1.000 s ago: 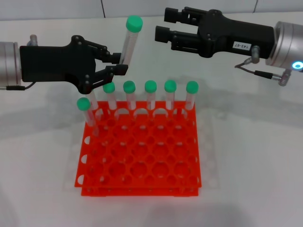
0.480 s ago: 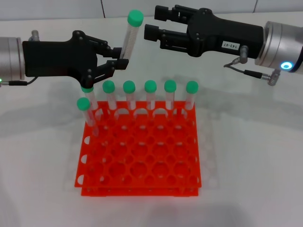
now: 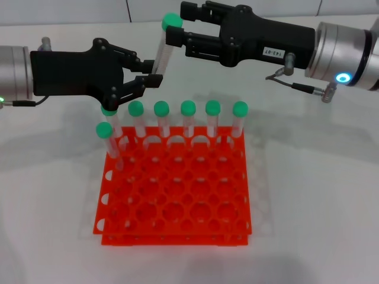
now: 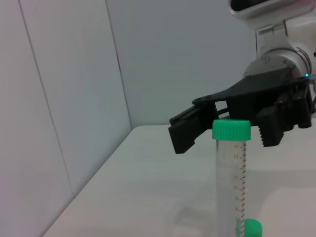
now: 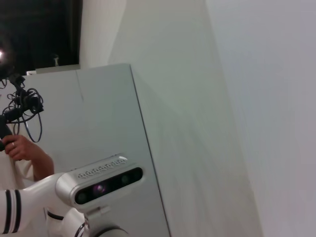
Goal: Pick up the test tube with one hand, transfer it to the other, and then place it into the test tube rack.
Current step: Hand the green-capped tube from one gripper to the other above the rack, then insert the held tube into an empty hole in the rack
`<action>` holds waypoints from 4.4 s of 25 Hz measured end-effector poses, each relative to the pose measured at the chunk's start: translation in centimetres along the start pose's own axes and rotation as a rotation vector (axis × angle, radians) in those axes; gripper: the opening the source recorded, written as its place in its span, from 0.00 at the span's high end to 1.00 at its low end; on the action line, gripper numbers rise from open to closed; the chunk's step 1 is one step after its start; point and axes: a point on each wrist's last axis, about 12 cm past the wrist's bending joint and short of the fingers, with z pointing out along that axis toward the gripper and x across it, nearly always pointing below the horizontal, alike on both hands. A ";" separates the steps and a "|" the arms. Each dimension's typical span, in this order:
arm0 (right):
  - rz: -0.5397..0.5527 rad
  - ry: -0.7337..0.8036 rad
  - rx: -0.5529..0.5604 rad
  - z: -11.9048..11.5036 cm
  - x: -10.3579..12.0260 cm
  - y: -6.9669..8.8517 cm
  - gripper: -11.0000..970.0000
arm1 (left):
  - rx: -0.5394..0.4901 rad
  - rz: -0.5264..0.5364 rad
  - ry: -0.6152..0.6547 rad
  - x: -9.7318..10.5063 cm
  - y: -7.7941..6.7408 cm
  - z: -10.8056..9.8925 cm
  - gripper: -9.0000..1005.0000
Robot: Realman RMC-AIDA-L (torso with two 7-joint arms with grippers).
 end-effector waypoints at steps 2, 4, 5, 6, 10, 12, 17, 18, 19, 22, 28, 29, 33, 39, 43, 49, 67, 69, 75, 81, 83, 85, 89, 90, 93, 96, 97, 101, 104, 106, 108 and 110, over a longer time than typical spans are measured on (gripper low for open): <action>0.000 -0.004 -0.008 0.3 -0.1 0.1 0.30 | 0.002 0.000 0.002 0.0 0.0 0.0 0.81; -0.001 -0.008 -0.012 0.5 -0.1 0.2 0.30 | 0.002 0.000 0.002 0.0 0.0 0.0 0.81; -0.002 -0.008 -0.014 0.5 -0.1 0.2 0.30 | 0.002 -0.001 0.002 0.0 0.0 0.0 0.81; -0.003 -0.008 -0.015 0.6 -0.1 0.2 0.30 | 0.001 -0.001 0.002 0.0 0.0 0.0 0.81; -0.006 -0.004 -0.021 0.8 -0.2 0.3 0.30 | 0.001 -0.001 0.002 0.0 0.0 0.0 0.81; -0.008 -0.001 -0.027 1.0 -0.2 0.3 0.30 | 0.000 -0.001 0.003 0.0 0.0 0.0 0.81; -0.017 -0.005 -0.037 1.3 -0.2 0.5 0.30 | 0.001 0.000 0.003 0.0 0.0 0.0 0.81; -0.017 -0.006 -0.037 1.3 -0.2 0.5 0.30 | 0.002 0.000 0.003 0.0 0.0 0.0 0.81; -0.017 -0.005 -0.039 1.3 -0.1 0.5 0.31 | 0.002 0.000 0.003 0.0 0.0 0.0 0.81; -0.023 -0.002 -0.042 1.4 -0.1 0.6 0.34 | 0.002 0.000 0.003 0.0 0.0 0.0 0.81; -0.032 0.000 -0.039 1.4 0.0 0.6 0.40 | 0.003 -0.003 0.002 0.0 -0.1 0.1 0.81; -0.033 -0.001 -0.038 1.4 0.0 0.6 0.41 | 0.003 -0.003 0.002 0.0 -0.1 0.1 0.81; -0.037 -0.003 -0.040 1.4 0.0 0.6 0.55 | 0.004 -0.005 0.001 0.0 -0.1 0.1 0.81; -0.040 -0.004 -0.042 1.4 0.0 0.6 0.70 | 0.002 -0.005 -0.002 0.1 -0.1 0.1 0.81; -0.039 -0.005 -0.041 1.4 0.0 0.6 0.71 | 0.001 -0.006 -0.005 0.1 -0.2 0.0 0.81; -0.040 -0.004 -0.041 1.3 -0.1 0.6 0.71 | 0.009 -0.013 -0.008 0.1 -0.3 0.0 0.81; -0.031 -0.001 -0.038 0.7 0.2 0.6 0.71 | -0.029 -0.069 -0.050 0.1 -0.3 -0.3 0.38; -0.032 -0.001 -0.037 0.6 0.2 0.6 0.71 | -0.029 -0.073 -0.053 0.1 -0.4 -0.3 0.30; -0.036 0.000 -0.032 0.5 0.2 0.5 0.71 | -0.050 -0.085 -0.068 0.4 -1.3 -1.6 0.18; -0.038 0.005 -0.026 0.4 0.2 0.4 0.71 | -0.102 -0.106 -0.067 1.4 -2.8 -3.5 0.12; -0.040 0.007 -0.025 0.4 0.2 0.4 0.72 | -0.115 -0.117 -0.077 1.8 -3.5 -4.2 0.11; -0.043 0.009 -0.024 0.3 0.1 0.3 0.72 | -0.127 -0.128 -0.089 2.2 -4.1 -5.0 0.11; -0.047 0.014 -0.029 0.2 -0.1 0.2 0.72 | -0.150 -0.146 -0.097 3.2 -5.4 -6.3 0.12; -0.049 0.015 -0.031 0.1 -0.2 0.2 0.72 | -0.154 -0.150 -0.098 3.4 -5.8 -6.6 0.12; -0.050 0.028 -0.037 -0.1 -0.5 0.1 0.72 | -0.172 -0.153 -0.102 4.0 -6.6 -7.3 0.12; -0.058 0.054 -0.050 -0.3 -0.9 0.2 0.72 | -0.198 -0.143 -0.112 4.5 -7.6 -8.5 0.12; -0.064 0.062 -0.054 -0.4 -1.1 0.2 0.72 | -0.204 -0.141 -0.118 4.5 -7.9 -8.9 0.12; -0.086 0.079 -0.068 -1.3 -1.8 0.7 0.72 | -0.228 -0.135 -0.146 4.7 -9.1 -10.5 0.12; -0.095 0.089 -0.073 -1.7 -2.4 0.9 0.72 | -0.252 -0.133 -0.148 5.1 -10.2 -11.5 0.12; -0.096 0.097 -0.074 -2.1 -2.7 0.9 0.72 | -0.262 -0.134 -0.141 5.3 -10.8 -12.0 0.12; -0.101 0.110 -0.080 -2.3 -2.9 1.1 0.72 | -0.270 -0.140 -0.130 5.6 -11.4 -12.4 0.12; -0.104 0.127 -0.090 -2.3 -2.9 1.3 0.72 | -0.277 -0.150 -0.124 5.9 -11.9 -12.7 0.12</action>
